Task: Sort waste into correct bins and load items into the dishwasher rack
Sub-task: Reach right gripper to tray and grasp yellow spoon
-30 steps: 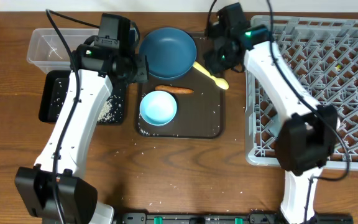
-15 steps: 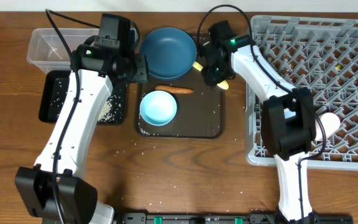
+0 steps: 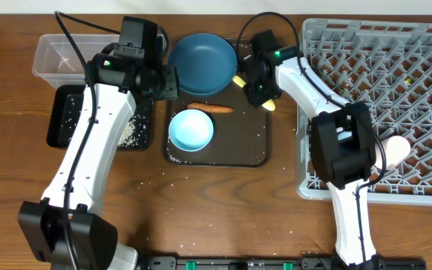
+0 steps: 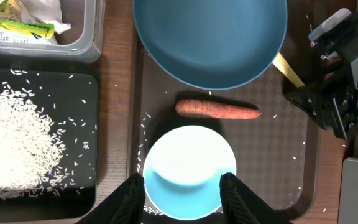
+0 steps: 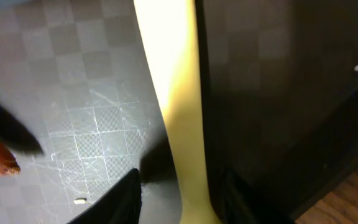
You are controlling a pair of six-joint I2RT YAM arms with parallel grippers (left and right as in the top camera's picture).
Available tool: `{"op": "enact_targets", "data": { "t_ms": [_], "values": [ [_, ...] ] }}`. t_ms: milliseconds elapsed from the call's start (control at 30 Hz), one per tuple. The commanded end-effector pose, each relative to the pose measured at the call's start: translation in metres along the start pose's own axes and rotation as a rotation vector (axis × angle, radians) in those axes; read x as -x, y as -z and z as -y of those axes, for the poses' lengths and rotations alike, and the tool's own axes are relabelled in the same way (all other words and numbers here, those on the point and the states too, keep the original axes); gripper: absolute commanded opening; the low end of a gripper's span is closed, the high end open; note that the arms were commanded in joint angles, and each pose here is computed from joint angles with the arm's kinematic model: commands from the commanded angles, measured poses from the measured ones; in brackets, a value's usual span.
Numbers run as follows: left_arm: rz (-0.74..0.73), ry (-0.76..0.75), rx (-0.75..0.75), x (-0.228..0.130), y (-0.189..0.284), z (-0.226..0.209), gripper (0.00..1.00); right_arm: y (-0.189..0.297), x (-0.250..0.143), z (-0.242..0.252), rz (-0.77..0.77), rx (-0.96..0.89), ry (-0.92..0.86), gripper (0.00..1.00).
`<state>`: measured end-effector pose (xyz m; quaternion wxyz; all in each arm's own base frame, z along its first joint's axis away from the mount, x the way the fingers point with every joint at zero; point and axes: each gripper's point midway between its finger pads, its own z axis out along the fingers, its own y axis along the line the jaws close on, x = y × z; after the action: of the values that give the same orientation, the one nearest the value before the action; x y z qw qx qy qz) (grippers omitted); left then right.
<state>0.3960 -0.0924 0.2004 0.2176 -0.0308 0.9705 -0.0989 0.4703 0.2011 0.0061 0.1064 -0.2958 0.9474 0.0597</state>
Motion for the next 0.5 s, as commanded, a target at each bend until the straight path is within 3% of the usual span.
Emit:
{"op": "enact_targets", "data": {
  "t_ms": [0,133,467],
  "values": [
    [0.002,-0.004,0.014,0.002,0.001,-0.003,0.42,-0.010,-0.004,-0.003,-0.021,0.014,-0.012,0.27],
    [0.001,-0.004,0.015,0.001,0.000,-0.003,0.43,-0.010,-0.005,-0.003,-0.024,0.015,-0.030,0.13],
    [-0.014,-0.002,0.019,-0.003,-0.004,-0.005,0.43,-0.006,0.001,-0.021,0.005,0.117,-0.045,0.01]
  ]
}}
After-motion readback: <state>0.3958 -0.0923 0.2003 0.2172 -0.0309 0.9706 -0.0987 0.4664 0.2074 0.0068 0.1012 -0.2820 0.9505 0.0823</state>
